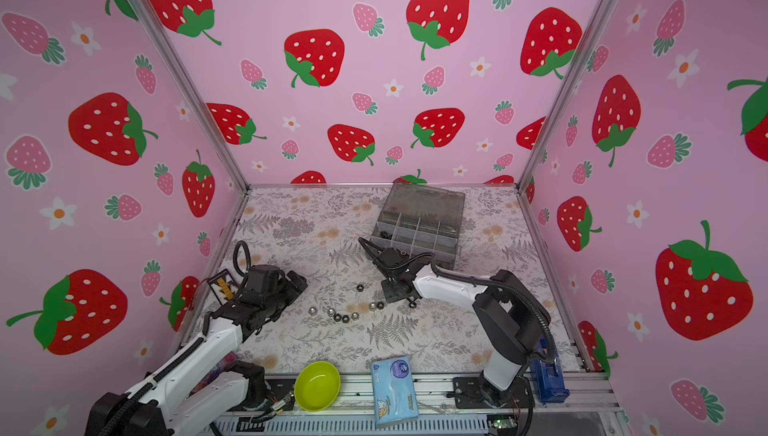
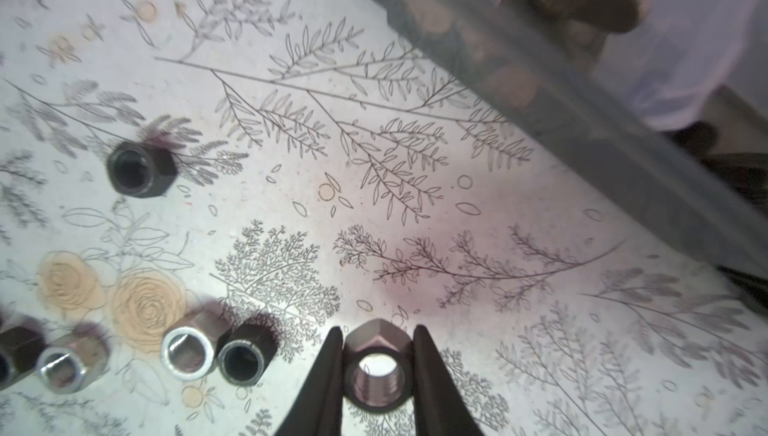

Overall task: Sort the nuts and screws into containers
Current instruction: 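Carry the silver hex nut with the right gripper over the box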

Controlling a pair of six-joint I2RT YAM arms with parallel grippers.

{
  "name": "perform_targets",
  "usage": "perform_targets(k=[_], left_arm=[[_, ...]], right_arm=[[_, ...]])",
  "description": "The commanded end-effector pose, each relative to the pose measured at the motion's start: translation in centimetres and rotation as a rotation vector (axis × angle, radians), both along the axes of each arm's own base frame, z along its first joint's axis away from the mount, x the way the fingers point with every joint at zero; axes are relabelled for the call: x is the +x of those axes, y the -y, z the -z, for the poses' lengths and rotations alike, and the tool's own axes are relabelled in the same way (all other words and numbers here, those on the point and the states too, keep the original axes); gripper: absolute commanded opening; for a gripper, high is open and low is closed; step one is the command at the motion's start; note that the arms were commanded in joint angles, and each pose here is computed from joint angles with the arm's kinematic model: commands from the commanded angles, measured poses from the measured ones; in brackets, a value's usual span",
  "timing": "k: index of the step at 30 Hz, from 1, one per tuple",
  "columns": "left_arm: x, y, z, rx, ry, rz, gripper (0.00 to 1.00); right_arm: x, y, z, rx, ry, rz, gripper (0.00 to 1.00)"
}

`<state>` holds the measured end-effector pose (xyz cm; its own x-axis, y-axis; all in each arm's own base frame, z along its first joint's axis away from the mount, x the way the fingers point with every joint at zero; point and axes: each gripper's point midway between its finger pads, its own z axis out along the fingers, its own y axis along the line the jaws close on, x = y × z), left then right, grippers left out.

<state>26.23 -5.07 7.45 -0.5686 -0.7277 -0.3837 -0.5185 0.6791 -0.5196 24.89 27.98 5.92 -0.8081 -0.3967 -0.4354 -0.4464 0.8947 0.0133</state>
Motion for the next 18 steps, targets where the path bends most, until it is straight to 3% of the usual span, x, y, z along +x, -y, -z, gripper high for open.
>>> perform_targets(k=[1, 10, 18], left_arm=[[0.6, -0.2, -1.6, 0.020, 0.030, -0.007, 0.99], [0.9, 0.0, -2.0, 0.019, 0.034, 0.002, 0.99], [1.1, 0.1, -1.8, 0.015, 0.028, 0.010, 0.99]], right_arm=[[1.9, 1.5, -3.5, 0.004, 0.095, 0.070, 0.05], [7.7, 7.1, -8.8, 0.048, 0.243, 0.244, 0.05], [12.4, 11.7, -7.4, 0.045, 0.224, 0.370, 0.04]])
